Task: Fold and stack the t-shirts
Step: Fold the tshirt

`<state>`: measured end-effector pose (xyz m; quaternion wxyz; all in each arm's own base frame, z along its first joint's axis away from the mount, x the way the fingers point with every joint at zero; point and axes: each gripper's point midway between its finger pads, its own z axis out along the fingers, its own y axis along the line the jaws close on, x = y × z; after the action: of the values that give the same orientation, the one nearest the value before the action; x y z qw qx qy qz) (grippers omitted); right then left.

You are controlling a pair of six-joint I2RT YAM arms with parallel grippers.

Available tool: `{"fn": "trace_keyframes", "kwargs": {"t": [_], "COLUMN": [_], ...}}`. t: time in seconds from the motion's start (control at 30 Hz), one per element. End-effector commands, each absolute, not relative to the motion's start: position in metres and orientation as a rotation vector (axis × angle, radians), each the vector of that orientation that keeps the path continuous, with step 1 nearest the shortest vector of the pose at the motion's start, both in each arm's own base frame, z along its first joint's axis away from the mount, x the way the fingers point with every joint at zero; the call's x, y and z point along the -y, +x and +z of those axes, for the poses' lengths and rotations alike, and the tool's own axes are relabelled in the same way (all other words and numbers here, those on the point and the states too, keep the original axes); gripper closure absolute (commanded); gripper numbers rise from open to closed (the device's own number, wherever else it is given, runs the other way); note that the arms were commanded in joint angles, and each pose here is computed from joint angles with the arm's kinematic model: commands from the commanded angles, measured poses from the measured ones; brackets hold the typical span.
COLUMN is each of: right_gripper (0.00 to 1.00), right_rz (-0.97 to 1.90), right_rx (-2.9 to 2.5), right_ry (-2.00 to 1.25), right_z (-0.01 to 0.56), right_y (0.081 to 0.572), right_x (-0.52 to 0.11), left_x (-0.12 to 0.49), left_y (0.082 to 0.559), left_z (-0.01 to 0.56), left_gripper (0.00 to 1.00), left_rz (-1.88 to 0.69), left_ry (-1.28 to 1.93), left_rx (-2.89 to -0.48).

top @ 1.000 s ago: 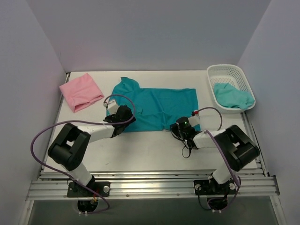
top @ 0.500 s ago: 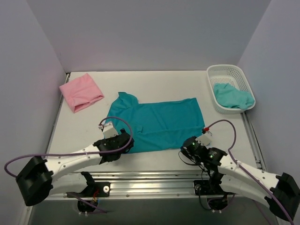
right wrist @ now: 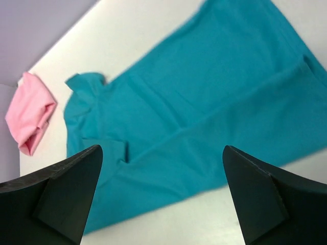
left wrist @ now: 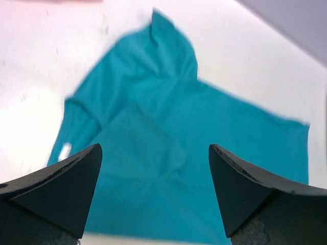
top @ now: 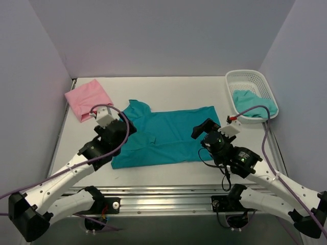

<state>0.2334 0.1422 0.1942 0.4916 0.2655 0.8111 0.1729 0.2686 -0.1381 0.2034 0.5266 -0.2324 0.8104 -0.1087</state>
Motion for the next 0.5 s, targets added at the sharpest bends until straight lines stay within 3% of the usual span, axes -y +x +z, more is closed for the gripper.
{"fn": "trace_keyframes", "kwargs": {"t": [0.0, 0.07, 0.13, 0.2, 0.23, 0.27, 0.47], "right_gripper": [0.0, 0.0, 0.0, 0.0, 0.0, 0.01, 0.01], "right_rz": [0.246, 0.252, 0.281, 0.346, 0.349, 0.358, 0.383], "right_rx": [-1.902, -1.916, -1.944, -1.922, -1.931, -1.922, -1.882], "right_ry": [0.497, 0.463, 0.42, 0.414, 0.41, 0.416, 0.437], "right_z": [0.226, 0.23, 0.227, 0.23, 0.222, 0.222, 0.229], "right_y": [0.265, 0.271, 0.27, 0.27, 0.267, 0.267, 0.259], "right_x": [-0.15, -0.161, -0.17, -0.175, -0.173, -0.172, -0.157], "left_x": [0.133, 0.108, 0.102, 0.098, 0.101, 0.1, 0.103], "left_y": [0.343, 0.388, 0.433, 0.485, 0.509, 0.535, 0.61], "left_z": [0.269, 0.26, 0.289, 0.245, 0.266, 0.22, 0.147], "left_gripper": [0.06, 0.06, 0.06, 0.06, 0.06, 0.06, 0.06], "left_rz": [-0.359, -0.319, -0.326, -0.326, -0.356, -0.343, -0.473], "left_ry": [-0.465, -0.482, -0.427, -0.377, -0.334, -0.331, -0.378], "left_rx": [-1.757, -1.772, -1.699, -1.818, -1.785, -1.877, -1.978]}}
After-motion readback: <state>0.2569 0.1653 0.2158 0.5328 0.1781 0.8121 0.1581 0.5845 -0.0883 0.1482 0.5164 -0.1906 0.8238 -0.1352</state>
